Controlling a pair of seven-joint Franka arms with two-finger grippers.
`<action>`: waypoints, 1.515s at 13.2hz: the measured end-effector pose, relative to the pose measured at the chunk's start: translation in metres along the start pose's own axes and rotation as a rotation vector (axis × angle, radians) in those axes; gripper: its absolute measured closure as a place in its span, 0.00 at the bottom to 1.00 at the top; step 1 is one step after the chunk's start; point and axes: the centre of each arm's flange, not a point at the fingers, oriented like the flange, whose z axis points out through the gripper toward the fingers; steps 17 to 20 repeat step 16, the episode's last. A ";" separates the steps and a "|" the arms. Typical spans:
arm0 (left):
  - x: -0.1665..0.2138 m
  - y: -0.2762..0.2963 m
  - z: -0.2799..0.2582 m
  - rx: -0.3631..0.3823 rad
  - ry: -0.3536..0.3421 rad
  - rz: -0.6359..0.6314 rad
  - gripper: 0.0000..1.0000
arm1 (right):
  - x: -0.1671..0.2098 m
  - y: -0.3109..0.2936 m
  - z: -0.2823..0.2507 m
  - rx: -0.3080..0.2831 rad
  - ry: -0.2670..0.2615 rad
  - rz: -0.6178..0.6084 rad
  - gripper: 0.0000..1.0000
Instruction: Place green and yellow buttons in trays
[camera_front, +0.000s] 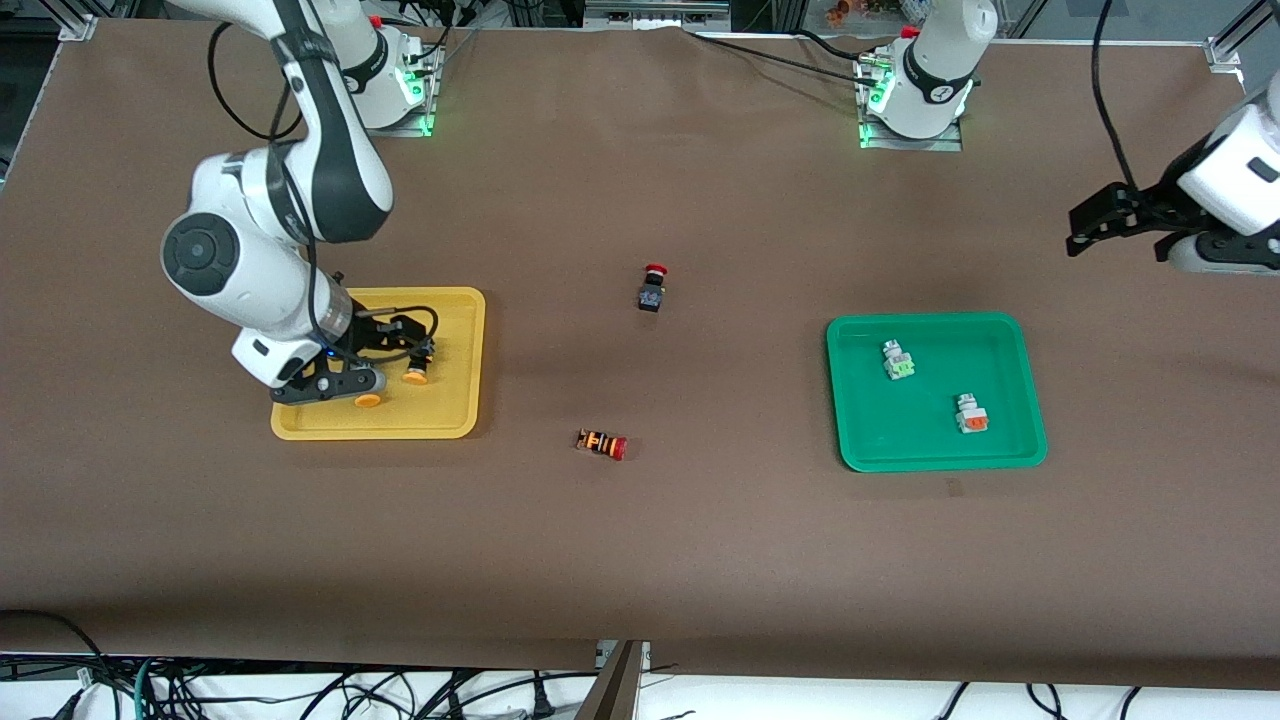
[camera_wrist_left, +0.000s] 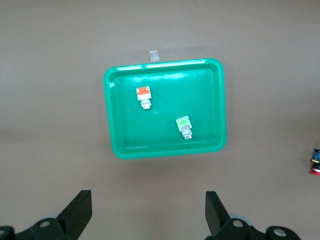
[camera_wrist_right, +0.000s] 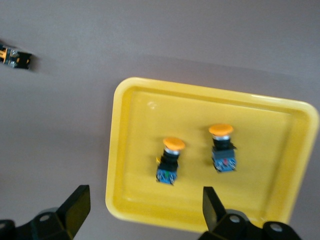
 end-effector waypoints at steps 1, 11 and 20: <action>0.000 0.005 0.000 0.001 -0.001 0.004 0.00 | -0.006 0.000 -0.020 0.001 0.001 -0.009 0.00; -0.001 0.005 0.001 0.001 -0.005 0.003 0.00 | -0.063 0.059 -0.165 -0.045 -0.023 -0.015 0.00; -0.001 0.005 0.001 0.001 -0.005 0.004 0.00 | -0.063 0.052 -0.181 -0.065 -0.014 -0.030 0.00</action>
